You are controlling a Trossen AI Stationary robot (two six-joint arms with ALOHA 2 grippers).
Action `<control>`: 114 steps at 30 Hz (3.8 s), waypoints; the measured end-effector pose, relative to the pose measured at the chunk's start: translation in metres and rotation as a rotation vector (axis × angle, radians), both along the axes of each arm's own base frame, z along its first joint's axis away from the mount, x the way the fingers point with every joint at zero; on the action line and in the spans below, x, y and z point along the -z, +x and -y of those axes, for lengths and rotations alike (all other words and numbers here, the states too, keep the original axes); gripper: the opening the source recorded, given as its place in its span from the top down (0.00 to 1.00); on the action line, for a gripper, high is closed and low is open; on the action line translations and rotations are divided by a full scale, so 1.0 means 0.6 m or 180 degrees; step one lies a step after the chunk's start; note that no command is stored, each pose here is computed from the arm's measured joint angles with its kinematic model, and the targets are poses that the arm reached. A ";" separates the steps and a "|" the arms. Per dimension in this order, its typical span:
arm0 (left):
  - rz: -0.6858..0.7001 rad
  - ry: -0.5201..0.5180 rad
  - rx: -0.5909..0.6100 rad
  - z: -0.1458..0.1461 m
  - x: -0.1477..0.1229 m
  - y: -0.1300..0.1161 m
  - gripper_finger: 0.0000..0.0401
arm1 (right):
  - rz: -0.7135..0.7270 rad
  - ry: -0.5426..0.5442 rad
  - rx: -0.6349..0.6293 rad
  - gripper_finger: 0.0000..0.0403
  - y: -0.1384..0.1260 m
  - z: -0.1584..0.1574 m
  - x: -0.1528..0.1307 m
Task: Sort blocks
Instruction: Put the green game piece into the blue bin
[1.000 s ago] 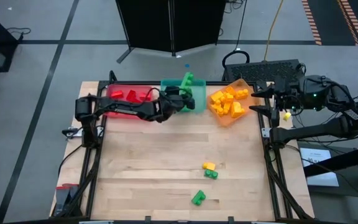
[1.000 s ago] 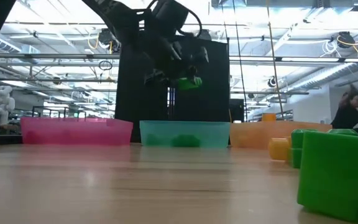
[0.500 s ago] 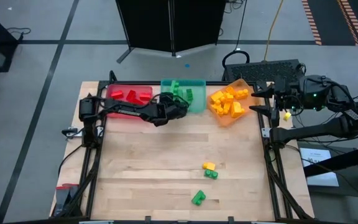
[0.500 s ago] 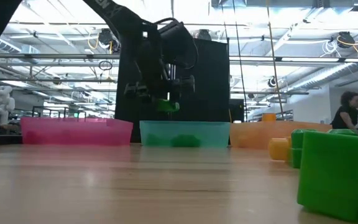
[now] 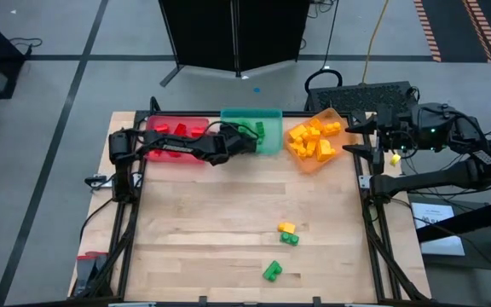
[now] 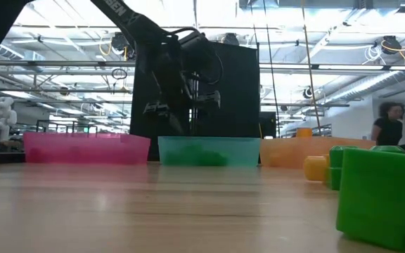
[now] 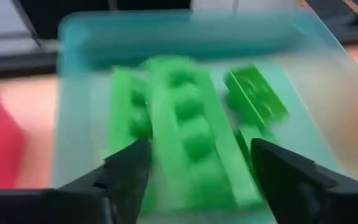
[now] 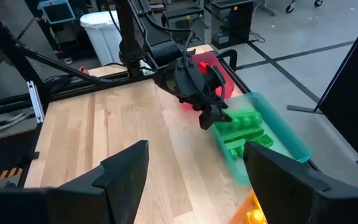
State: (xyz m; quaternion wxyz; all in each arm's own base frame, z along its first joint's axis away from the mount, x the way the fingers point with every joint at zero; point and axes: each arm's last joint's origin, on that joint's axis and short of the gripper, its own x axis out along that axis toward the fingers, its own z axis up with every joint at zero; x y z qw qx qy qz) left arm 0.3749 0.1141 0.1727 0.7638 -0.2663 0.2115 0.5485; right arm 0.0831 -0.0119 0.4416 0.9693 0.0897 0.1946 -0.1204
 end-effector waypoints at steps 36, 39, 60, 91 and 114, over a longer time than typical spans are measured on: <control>0.0650 0.1252 0.4649 0.399 0.058 0.139 0.25 | -0.0094 0.0065 0.0012 0.36 -0.021 -0.002 0.006; 0.0764 0.1271 0.4710 0.412 0.067 0.142 0.25 | -0.0120 0.0068 0.0013 0.36 -0.022 -0.003 0.008; -0.0064 0.0927 0.3917 0.325 0.111 0.148 0.25 | -0.0106 0.0244 0.0001 0.36 -0.022 -0.004 0.008; -0.0162 0.1616 0.4460 0.347 0.075 0.146 0.25 | -0.0136 0.0154 -0.0024 0.36 -0.022 -0.004 0.009; -0.0006 0.1281 0.4401 0.352 0.116 0.151 0.25 | -0.0145 0.0156 -0.0022 0.36 -0.022 -0.004 0.009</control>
